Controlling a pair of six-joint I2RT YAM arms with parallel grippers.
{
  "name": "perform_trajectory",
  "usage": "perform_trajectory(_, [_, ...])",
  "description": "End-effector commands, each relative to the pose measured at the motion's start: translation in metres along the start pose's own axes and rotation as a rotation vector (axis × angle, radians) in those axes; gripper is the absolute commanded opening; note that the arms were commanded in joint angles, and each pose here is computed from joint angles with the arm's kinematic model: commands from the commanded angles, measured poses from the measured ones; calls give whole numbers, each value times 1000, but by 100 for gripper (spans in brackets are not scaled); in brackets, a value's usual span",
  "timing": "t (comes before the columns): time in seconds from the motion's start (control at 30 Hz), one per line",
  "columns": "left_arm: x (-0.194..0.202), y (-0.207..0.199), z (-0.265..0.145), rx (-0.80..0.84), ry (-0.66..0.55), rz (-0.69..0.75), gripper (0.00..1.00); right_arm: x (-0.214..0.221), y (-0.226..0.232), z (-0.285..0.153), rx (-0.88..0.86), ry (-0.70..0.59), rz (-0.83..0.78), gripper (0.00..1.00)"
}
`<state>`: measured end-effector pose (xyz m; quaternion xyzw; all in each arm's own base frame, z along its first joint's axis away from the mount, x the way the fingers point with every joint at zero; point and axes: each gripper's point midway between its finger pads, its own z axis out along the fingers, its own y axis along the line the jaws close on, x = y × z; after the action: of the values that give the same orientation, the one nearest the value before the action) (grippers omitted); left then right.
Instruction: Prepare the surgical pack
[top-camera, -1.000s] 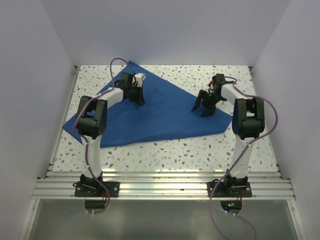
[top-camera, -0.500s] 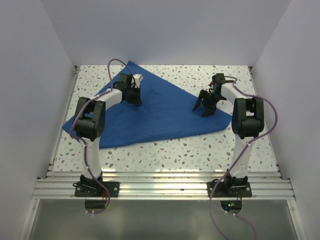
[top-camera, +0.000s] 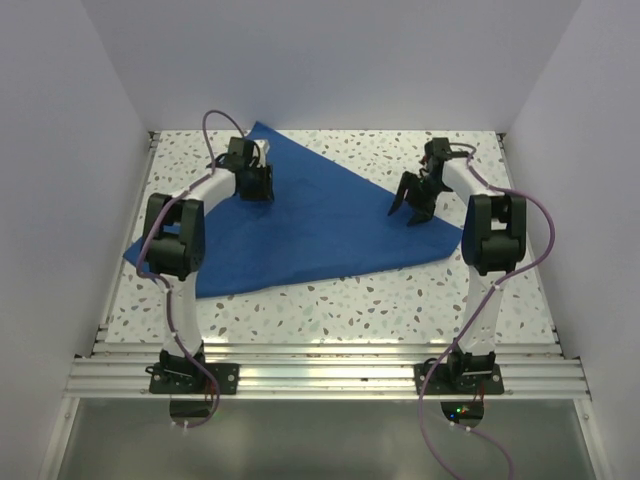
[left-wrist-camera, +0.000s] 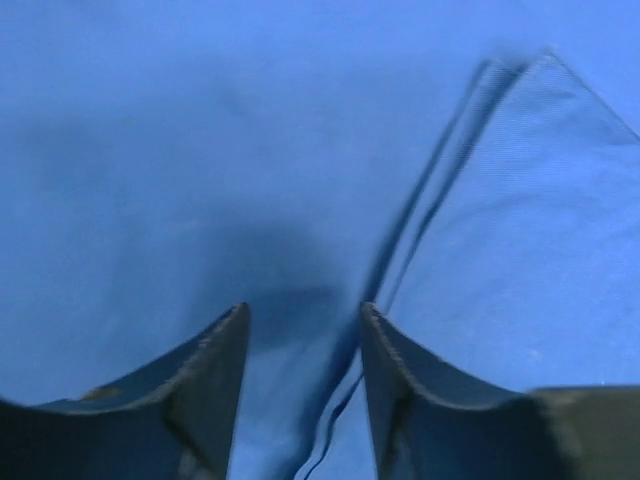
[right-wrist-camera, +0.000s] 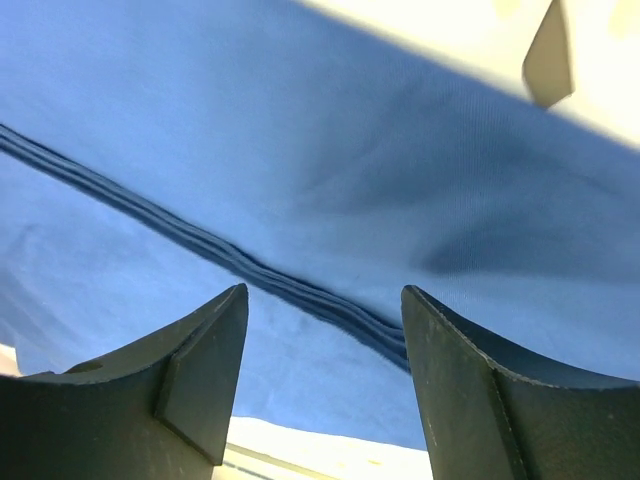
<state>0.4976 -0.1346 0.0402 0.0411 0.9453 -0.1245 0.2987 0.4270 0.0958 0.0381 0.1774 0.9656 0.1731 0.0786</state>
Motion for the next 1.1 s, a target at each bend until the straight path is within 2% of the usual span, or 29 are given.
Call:
perform_trajectory(0.0, [-40, -2, -46, -17, -101, -59, 53, -18, 21, -36, 9, -93, -64, 67])
perform_trajectory(0.23, [-31, 1, -83, -77, -70, -97, 57, -1, 36, -66, 29, -105, -134, 68])
perform_trajectory(0.33, [-25, 11, -104, -145, -56, -111, 58, 6, 31, -70, 11, -99, -108, 71])
perform_trajectory(0.37, [-22, 17, -109, -183, -51, -118, 63, 2, 28, -80, -7, -128, -94, 72])
perform_trajectory(0.47, [-5, 22, -125, -223, -19, -143, 63, -1, 17, -83, 0, -160, -66, 75])
perform_trajectory(0.6, [14, 10, -142, -158, -25, -158, 59, -8, -18, -85, 103, -157, 14, 75])
perform_trajectory(0.67, [26, -1, -146, -97, -10, -169, 52, -14, -47, -84, 120, -164, 103, 75])
perform_trajectory(0.77, [40, 1, -151, -107, 12, -178, 48, -21, -83, -87, 161, -202, 194, 76])
perform_trajectory(0.9, [43, 14, -165, -178, -37, -177, 49, -18, -114, -83, 221, -206, 226, 76])
perform_trajectory(0.97, [41, 22, -170, -220, -60, -176, 53, -23, -126, -86, 249, -241, 240, 76])
perform_trajectory(1.07, [40, 28, -173, -241, -49, -187, 54, -29, -141, -77, 268, -263, 249, 76])
